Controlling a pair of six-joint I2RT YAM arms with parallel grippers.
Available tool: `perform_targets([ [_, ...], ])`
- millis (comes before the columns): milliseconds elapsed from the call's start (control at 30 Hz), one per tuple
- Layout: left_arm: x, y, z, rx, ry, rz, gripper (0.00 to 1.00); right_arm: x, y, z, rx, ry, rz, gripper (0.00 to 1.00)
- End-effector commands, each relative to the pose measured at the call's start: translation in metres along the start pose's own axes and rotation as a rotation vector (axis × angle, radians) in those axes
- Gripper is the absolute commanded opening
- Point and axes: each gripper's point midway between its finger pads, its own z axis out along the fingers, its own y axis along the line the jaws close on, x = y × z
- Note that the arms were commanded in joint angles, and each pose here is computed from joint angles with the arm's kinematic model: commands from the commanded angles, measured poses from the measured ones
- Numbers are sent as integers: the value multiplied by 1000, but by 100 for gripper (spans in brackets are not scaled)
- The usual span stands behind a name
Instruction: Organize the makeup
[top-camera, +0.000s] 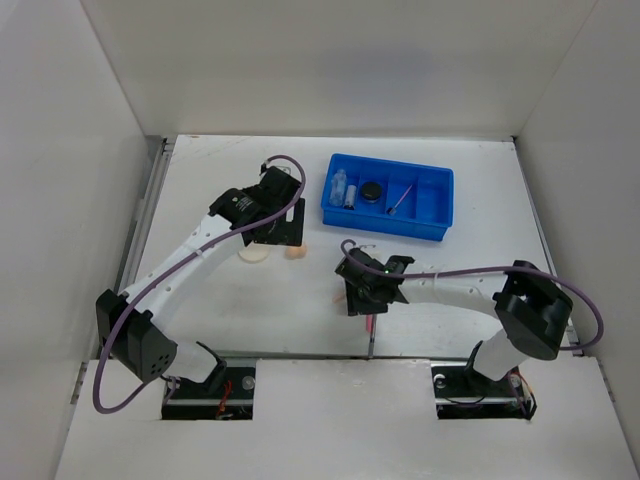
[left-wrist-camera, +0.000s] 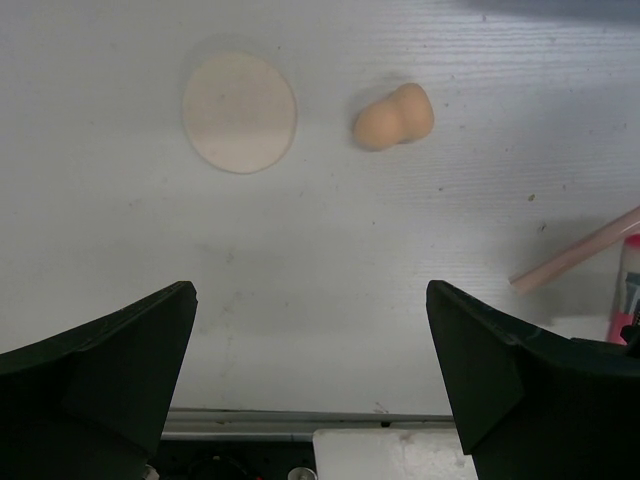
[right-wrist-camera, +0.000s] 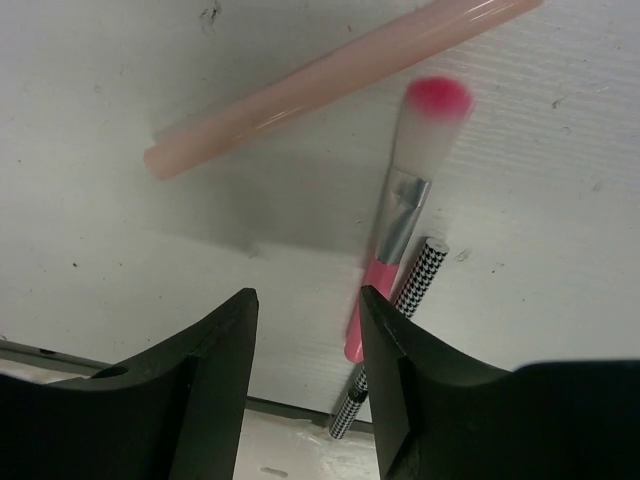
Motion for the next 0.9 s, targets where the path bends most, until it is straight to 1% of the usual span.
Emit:
perform_targets([
  [0,0,1,-4,10,-9,-14,99,-8,-1,-2,12,-58,41,51],
  [233,3,-2,1,11,11,-7,99,-9,-9,0,41,-81,72,47],
  [433,0,-7,4,21,15,2,99,-6,-17,4,78,-82,66,47],
  [667,-4,-9,6,21,15,2,99,-13,-16,-2,75,-109,70,47],
  [867,-3,-11,6,29,19,2,99,-3,-17,18,96,-68,61,44],
])
